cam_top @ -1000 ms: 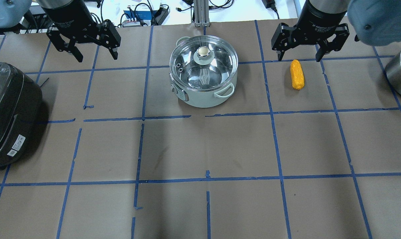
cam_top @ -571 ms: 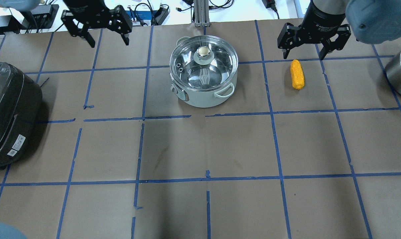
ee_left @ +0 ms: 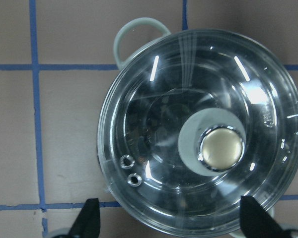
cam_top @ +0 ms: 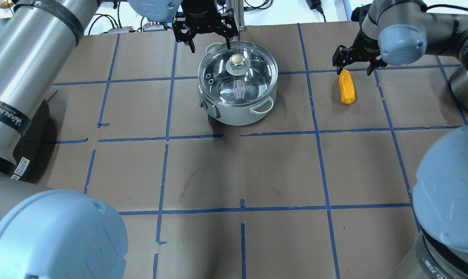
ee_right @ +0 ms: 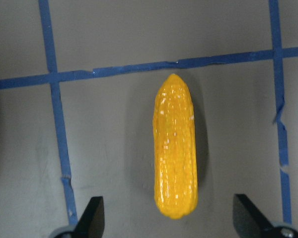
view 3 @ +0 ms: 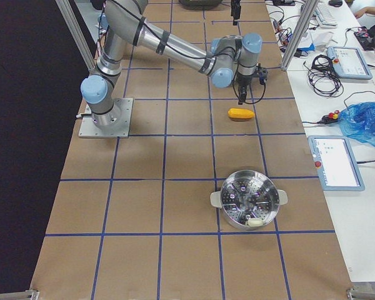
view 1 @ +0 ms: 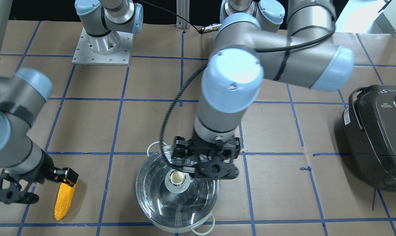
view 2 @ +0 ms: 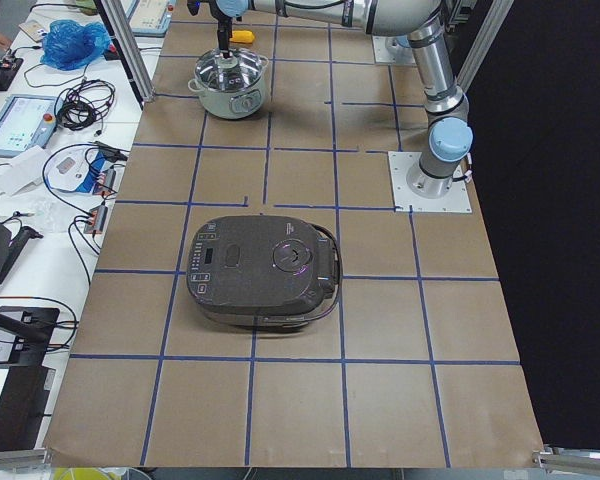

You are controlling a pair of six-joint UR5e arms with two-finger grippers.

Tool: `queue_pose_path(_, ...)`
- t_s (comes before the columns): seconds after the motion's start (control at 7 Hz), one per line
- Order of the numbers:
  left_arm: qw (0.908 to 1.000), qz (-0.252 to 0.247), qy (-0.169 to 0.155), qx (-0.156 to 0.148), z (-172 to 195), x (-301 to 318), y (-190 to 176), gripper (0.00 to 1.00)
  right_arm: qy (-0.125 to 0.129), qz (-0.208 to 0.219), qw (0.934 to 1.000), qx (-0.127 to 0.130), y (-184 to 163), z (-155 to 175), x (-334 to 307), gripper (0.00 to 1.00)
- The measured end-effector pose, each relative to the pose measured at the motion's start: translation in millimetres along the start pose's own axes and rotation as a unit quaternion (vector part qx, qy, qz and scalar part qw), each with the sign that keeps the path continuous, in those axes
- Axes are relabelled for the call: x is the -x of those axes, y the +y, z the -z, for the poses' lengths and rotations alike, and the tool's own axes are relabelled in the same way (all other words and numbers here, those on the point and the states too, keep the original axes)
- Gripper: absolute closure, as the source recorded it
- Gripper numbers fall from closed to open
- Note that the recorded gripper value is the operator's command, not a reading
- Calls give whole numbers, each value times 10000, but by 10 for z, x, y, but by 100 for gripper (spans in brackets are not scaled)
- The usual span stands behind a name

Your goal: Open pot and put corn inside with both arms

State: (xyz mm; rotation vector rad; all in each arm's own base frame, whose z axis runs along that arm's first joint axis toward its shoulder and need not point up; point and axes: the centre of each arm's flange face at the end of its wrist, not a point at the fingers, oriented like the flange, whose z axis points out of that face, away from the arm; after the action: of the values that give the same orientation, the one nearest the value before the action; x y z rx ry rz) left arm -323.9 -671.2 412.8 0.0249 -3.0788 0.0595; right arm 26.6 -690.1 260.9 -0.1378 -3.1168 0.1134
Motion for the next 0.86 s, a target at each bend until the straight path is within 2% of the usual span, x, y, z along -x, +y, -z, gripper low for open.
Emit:
queue_pose_path(0.14, 10000, 30, 2, 13, -151, -165, -20, 0, -1, 65, 10000, -12, -63, -349, -5, 18)
queue_pose_path(0.29, 10000, 86, 7, 7, -282, -254, -51, 0, 0, 141, 9999, -9, -85, -591, -6, 45)
queue_pose_path(0.43, 9999, 144, 30, -32, -355, -302, -77, 0, 1, 183, 9998, -4, -88, -721, -6, 77)
queue_pose_path(0.57, 9999, 160, 34, -28, -423, -342, -85, 0, 1, 211, 9998, 4, -83, -773, -5, 91)
queue_pose_path(0.86, 9999, 129, 23, -9, -597, -418, -110, 4, 1, 263, 9997, 4, -84, -773, -9, 93)
